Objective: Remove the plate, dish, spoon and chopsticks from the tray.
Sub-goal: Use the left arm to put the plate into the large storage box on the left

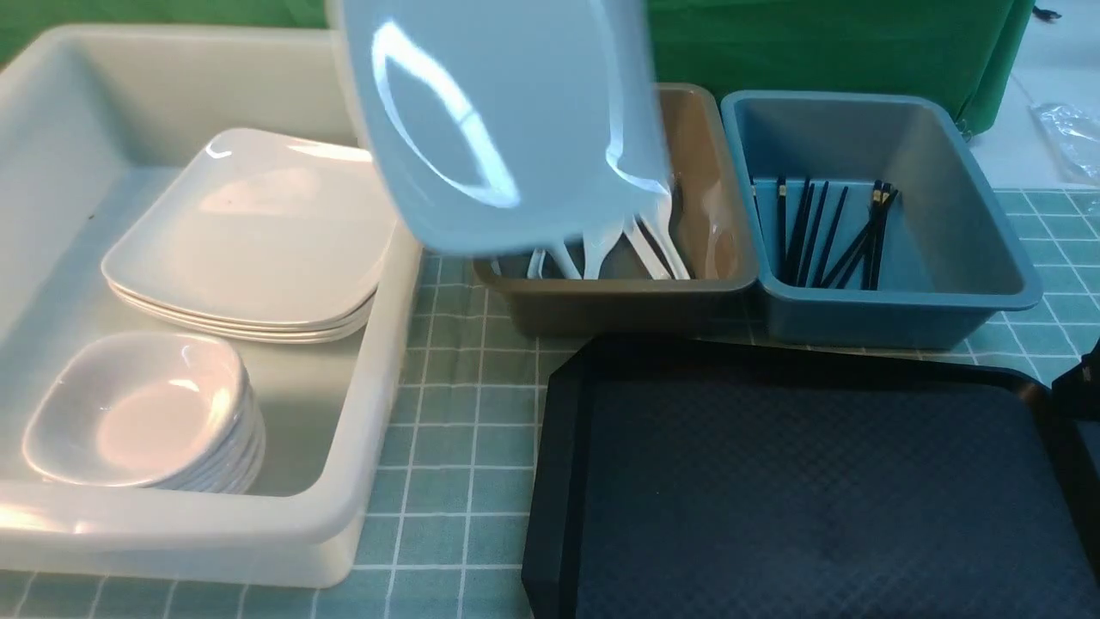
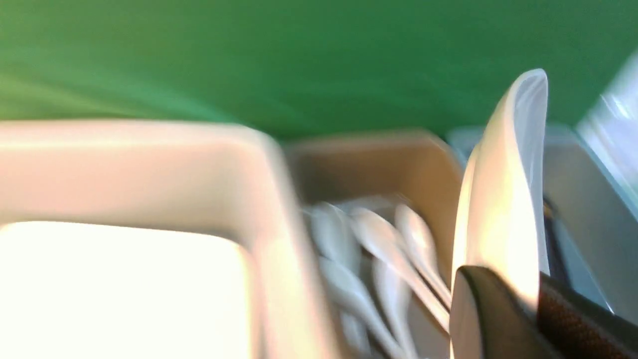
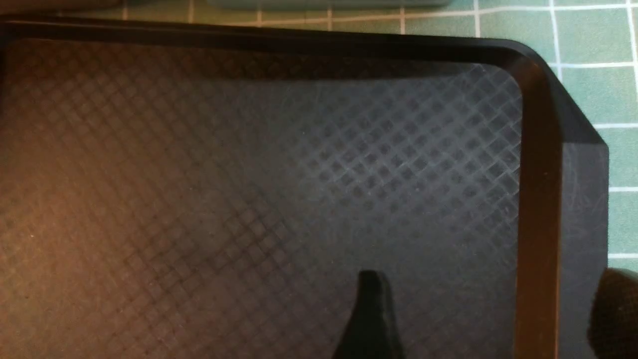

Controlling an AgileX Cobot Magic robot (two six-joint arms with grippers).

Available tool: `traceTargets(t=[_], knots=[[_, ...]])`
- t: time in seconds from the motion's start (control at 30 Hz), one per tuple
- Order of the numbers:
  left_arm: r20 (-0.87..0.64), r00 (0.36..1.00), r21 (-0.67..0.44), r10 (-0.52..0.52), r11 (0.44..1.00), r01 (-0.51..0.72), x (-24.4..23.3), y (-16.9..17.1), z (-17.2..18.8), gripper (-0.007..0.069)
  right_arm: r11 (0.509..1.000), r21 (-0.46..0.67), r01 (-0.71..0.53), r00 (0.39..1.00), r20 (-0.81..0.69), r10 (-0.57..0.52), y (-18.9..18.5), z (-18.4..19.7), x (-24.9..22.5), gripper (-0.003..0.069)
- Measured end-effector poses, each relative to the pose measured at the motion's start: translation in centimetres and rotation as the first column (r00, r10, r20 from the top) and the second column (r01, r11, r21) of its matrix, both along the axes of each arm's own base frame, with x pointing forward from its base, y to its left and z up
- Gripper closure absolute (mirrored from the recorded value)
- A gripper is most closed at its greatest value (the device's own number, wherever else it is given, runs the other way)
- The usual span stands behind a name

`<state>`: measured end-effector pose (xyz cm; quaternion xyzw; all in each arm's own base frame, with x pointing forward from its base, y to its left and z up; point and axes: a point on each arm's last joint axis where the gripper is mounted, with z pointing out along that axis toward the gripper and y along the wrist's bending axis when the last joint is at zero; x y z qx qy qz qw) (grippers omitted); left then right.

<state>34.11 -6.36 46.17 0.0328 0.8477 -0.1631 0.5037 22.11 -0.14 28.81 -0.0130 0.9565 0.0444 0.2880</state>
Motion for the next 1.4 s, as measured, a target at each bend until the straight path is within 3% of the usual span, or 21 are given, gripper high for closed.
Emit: traceTargets(t=[0.03,0.07,0.27,0.43,0.7,1.1,1.27,1.33,1.4], knots=[[0.009,0.992,-0.051,0.122,0.991,-0.122,0.1,4.4,0.6,0.0603,1.0,0.0,0.0,1.0,0.0,0.0,0.0,0.0,0.0,0.0092],[0.008,0.984,-0.07,0.176,0.982,-0.175,0.1,6.4,0.7,0.0603,1.0,0.0,0.0,1.0,0.0,0.0,0.0,0.0,0.0,0.0092],[-0.028,0.927,-0.108,0.374,0.921,-0.375,-0.3,13.7,-0.2,0.0602,1.0,0.0,0.0,1.0,0.0,0.0,0.0,0.0,0.0,0.0092],[-0.158,0.867,-0.116,0.473,0.863,-0.492,0.0,17.9,-5.5,0.0599,1.0,0.0,0.0,1.0,-0.001,0.0,0.0,0.0,0.0,0.0092],[-0.204,0.815,-0.27,0.542,0.769,-0.579,2.3,18.6,-13.8,0.0596,1.0,0.0,0.0,1.0,-0.002,0.0,0.0,0.0,0.0,0.0092],[-0.317,0.813,-0.246,0.489,0.785,-0.568,5.8,16.0,-20.3,0.0596,1.0,0.002,-0.001,1.0,-0.011,0.001,0.0,-0.1,-0.1,0.0092],[-0.368,0.808,-0.186,0.461,0.814,-0.55,6.1,16.0,-22.1,0.0517,1.0,0.003,-0.003,1.0,-0.024,0.004,0.0,-0.1,-0.2,0.0092],[-0.407,0.801,-0.157,0.438,0.831,-0.534,6.1,15.8,-23.1,0.0424,1.0,0.003,-0.004,1.0,-0.025,0.004,0.0,-0.1,-0.2,0.0092],[-0.43,0.798,-0.14,0.423,0.842,-0.522,6.0,15.7,-23.6,0.0384,1.0,0.003,-0.004,1.0,-0.025,0.004,0.0,-0.1,-0.2,0.0092]])
